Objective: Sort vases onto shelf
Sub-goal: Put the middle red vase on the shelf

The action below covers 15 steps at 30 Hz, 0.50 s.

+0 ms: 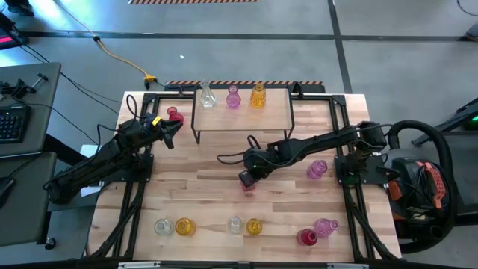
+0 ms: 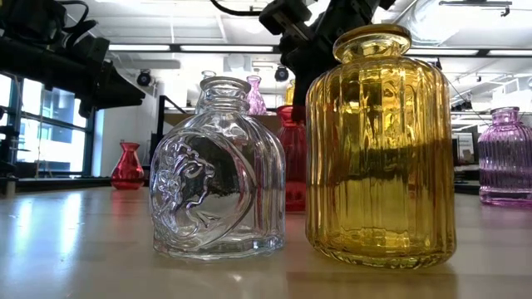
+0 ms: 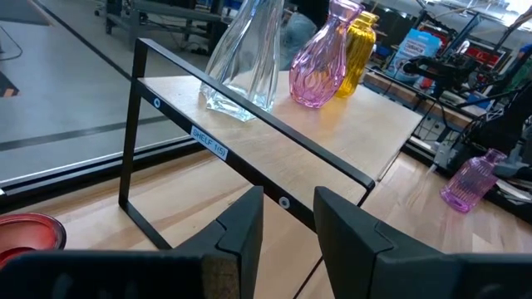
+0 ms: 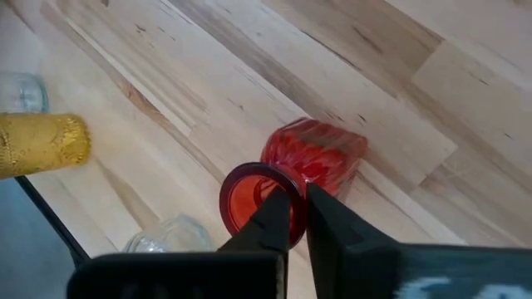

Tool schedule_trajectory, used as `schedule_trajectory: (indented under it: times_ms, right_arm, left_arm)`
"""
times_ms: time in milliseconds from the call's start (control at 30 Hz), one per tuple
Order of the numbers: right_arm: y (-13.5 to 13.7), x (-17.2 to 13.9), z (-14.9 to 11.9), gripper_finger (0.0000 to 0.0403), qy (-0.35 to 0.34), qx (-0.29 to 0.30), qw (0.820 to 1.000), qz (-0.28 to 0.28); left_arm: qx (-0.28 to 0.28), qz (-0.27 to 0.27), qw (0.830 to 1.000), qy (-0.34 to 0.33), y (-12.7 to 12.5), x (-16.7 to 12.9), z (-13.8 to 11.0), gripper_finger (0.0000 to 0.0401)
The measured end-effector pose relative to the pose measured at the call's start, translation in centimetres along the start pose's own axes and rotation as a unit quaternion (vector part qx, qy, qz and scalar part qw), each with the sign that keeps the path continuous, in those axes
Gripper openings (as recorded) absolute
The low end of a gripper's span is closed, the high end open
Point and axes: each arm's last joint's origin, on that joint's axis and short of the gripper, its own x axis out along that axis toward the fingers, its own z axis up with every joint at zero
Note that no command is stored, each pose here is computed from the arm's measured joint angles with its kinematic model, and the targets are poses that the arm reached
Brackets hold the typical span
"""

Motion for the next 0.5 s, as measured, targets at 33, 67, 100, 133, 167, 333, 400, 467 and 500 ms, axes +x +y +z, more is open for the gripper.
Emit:
schedule_trajectory:
  times_ms: [33,67,100,133,167,333,400,467,500]
  right_arm:
    - [0.0,0.0,0.0,0.0008,0.000,0.003,1.000,0.000]
    - [0.0,0.0,0.0,0.0009,0.000,0.006,1.000,0.000]
    - [0.0,-0.1,0.0,0.0010,0.000,0.007,1.000,0.000]
    - [0.0,-0.1,0.0,0.0010,0.000,0.007,1.000,-0.001]
    - [0.0,-0.1,0.0,0.0008,0.000,0.008,1.000,-0.001]
    - [-0.3,-1.2,0.1,0.0003,0.001,0.012,1.000,-0.002]
    - [-0.5,-1.7,0.2,0.0002,0.003,0.014,1.000,-0.004]
    - [-0.7,-2.4,0.3,0.0002,0.003,0.013,1.000,-0.006]
    - [-0.7,-2.8,0.3,0.0001,0.002,0.012,1.000,-0.004]
  left_arm:
    - [0.000,0.000,1.000,0.000,0.0,0.0,0.0,0.0101]
    - [0.000,0.000,1.000,0.000,0.0,0.0,0.0,0.0101]
    - [0.000,0.000,1.000,0.000,0.0,0.0,0.0,0.0101]
    - [0.000,0.000,1.000,0.000,0.0,0.0,0.0,0.0101]
    - [0.000,0.000,1.000,0.000,0.0,0.0,0.0,0.0101]
    - [0.000,0.000,1.000,0.000,0.0,0.0,0.0,0.0101]
    - [0.000,0.000,1.000,0.000,0.0,0.0,0.0,0.0101]
    - [0.000,0.000,1.000,0.000,0.0,0.0,0.0,0.0101]
    - [0.000,0.000,1.000,0.000,0.0,0.0,0.0,0.0101]
